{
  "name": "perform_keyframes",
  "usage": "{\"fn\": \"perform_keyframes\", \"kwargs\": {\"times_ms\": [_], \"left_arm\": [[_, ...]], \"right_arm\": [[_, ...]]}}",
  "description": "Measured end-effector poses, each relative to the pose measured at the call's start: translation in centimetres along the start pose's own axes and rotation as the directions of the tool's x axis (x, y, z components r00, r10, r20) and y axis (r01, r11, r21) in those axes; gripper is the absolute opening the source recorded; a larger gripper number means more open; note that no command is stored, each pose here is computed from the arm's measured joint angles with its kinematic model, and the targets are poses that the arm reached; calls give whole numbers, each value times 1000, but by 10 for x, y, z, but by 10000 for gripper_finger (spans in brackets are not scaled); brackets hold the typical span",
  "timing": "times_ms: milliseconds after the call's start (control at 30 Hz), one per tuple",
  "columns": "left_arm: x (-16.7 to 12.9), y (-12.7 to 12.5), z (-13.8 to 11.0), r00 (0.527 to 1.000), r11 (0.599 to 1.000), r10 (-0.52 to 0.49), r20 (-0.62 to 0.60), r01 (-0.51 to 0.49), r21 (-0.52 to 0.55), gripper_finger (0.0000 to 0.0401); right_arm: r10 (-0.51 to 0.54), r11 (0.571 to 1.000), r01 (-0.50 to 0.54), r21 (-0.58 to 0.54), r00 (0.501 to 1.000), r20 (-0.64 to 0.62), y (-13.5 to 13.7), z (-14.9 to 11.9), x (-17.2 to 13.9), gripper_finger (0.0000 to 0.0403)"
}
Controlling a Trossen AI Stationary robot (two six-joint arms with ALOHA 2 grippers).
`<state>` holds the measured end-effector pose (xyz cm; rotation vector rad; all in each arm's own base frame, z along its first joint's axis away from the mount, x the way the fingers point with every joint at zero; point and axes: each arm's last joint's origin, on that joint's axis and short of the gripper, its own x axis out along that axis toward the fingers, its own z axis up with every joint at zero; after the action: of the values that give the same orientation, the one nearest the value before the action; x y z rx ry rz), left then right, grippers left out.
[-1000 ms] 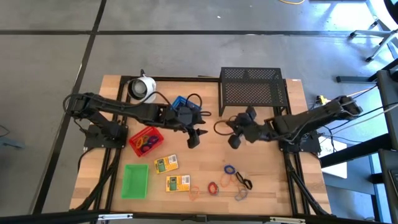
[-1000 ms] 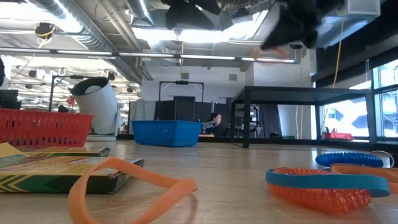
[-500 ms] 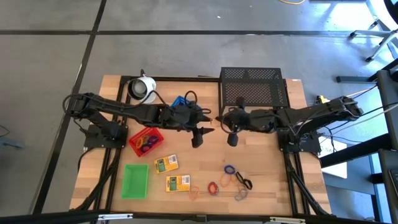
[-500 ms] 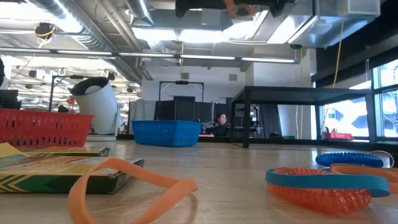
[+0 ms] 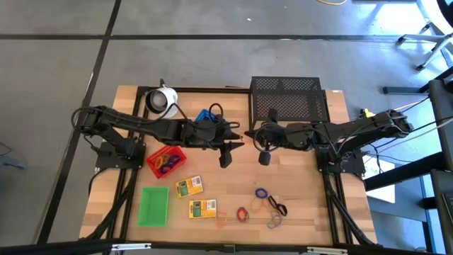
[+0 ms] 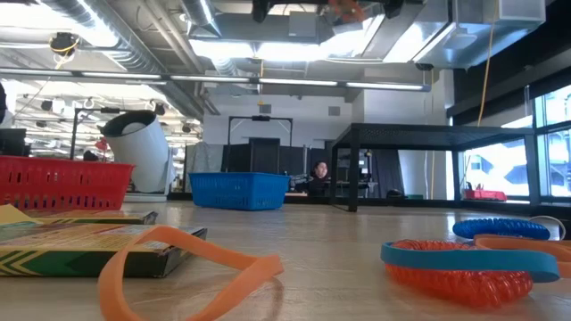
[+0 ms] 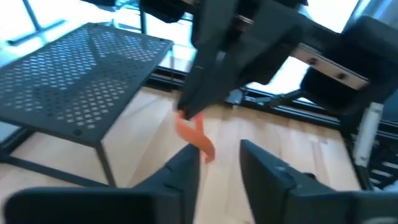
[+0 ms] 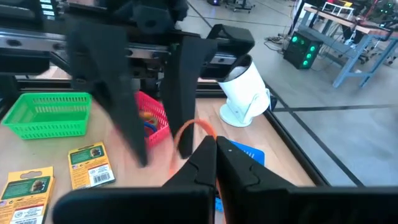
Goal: Pick & Place Office Desk Supplies
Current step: Put the orange rubber band into the blue bin
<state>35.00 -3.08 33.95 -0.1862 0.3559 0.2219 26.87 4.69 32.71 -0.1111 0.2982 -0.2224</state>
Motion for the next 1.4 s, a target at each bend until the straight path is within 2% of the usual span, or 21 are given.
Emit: {"fn": "perform_keyframes", "kwargs": {"times_ms": [133,200,367,500,633,733,833,967,1133,1267,1400], "left_arm": [[0,2,1,999,998,53,14,-52,-22,26],[0,3,1,997,996,74,20,-73,-57,8],[1,7,2,995,992,96,23,-93,-87,2],[1,8,1,995,989,102,19,-99,-112,3],[1,10,-6,991,981,127,-50,-133,-143,3],[-1,14,-15,972,963,196,-133,-216,-161,2],[-3,23,-26,933,937,272,-238,-312,-155,3],[-3,41,-37,856,883,378,-352,-448,-140,3],[9,69,-52,744,814,485,-459,-576,-75,3],[32,91,-66,678,771,524,-515,-635,-51,2],[51,113,-83,617,748,511,-598,-662,-45,3]], "right_arm": [[0,1000,0,0,1000,0,0,0,0,5],[0,1000,0,0,1000,0,0,0,0,5],[0,1000,0,4,1000,0,0,0,0,5],[24,997,-24,71,1000,-1,-2,0,1,13],[104,985,-103,140,995,0,-8,1,3,54],[135,980,-133,148,991,-3,-11,0,5,96],[131,980,-128,149,991,-8,-13,0,6,138],[118,986,-111,124,992,-49,-17,-4,7,184],[114,986,-89,144,978,-173,-18,-17,6,208],[101,982,-34,188,927,-361,-19,-35,1,207],[51,972,84,222,839,-541,-22,-53,-6,199]]}}
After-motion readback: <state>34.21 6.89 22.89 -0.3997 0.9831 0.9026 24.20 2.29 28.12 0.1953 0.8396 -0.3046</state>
